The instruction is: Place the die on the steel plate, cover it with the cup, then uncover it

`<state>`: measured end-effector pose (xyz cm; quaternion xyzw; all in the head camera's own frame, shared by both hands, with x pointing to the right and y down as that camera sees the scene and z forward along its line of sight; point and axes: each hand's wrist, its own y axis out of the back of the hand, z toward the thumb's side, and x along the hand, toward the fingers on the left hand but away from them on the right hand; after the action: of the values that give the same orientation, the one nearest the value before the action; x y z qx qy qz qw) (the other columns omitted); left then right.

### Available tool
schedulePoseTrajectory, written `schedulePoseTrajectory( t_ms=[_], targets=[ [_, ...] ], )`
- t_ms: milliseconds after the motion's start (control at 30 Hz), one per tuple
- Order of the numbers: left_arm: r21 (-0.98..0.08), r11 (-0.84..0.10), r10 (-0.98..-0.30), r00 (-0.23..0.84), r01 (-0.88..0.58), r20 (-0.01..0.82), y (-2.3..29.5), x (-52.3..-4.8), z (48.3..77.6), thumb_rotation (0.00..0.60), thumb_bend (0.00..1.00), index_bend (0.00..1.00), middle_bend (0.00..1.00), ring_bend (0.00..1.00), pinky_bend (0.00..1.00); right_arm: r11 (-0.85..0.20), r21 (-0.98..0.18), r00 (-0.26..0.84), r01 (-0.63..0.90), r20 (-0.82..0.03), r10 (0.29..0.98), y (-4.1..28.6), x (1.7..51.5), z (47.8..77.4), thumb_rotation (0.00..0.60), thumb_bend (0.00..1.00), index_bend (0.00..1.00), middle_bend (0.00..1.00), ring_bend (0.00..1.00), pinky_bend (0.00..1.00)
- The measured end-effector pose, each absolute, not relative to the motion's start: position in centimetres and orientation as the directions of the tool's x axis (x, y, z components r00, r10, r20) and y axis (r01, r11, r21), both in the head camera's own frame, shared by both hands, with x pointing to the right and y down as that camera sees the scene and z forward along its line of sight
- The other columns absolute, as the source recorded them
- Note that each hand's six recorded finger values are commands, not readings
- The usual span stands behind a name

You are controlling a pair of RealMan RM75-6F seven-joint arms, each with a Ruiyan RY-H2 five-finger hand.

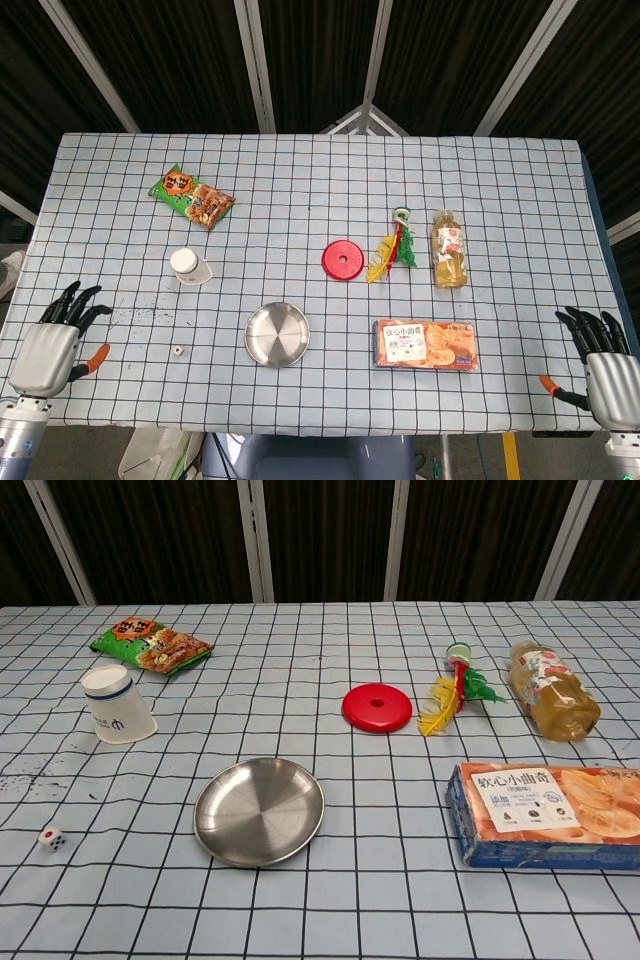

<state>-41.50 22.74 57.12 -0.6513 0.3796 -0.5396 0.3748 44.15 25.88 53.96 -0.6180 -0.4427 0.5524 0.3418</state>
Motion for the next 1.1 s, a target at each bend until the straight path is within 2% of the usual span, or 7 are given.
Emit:
schedulePoseTrajectory(
  t_ms=[400,567,800,1100],
  targets=[
    [-0.870,-0.488,-0.865,0.166,-0.064,0.473,23.1,-40.5,58.9,0.600,0.40,0.32,0.11,0.03,0.18,-0.378,-0.909,-0.022,0.179,-0.387,0.922,25.9,44.4,53.9,0.600,0.06,0.17,0.14,0.13,0.00],
    [-0.837,-0.546,-0.825,0.198,-0.040,0.529,23.7,-39.3,60.8,0.600,0.36,0.32,0.10,0.03,0.18,-0.383,-0.904,-0.033,0.188,-0.396,0.918,25.9,44.7,53.9,0.600,0.06,0.17,0.14,0.13,0.00],
    [-0.777,-0.629,-0.752,0.257,-0.006,0.607,25.0,-37.3,63.2,0.600,0.36,0.33,0.10,0.03,0.18,-0.382,-0.904,-0.036,0.192,-0.395,0.918,25.9,44.8,53.7,0.600,0.06,0.17,0.14,0.13,0.00],
    [-0.782,-0.623,-0.746,0.276,0.034,0.606,25.4,-36.4,64.6,0.600,0.37,0.35,0.11,0.03,0.18,-0.383,-0.903,-0.037,0.195,-0.397,0.917,25.9,44.9,53.7,0.600,0.06,0.17,0.14,0.13,0.00]
  ],
)
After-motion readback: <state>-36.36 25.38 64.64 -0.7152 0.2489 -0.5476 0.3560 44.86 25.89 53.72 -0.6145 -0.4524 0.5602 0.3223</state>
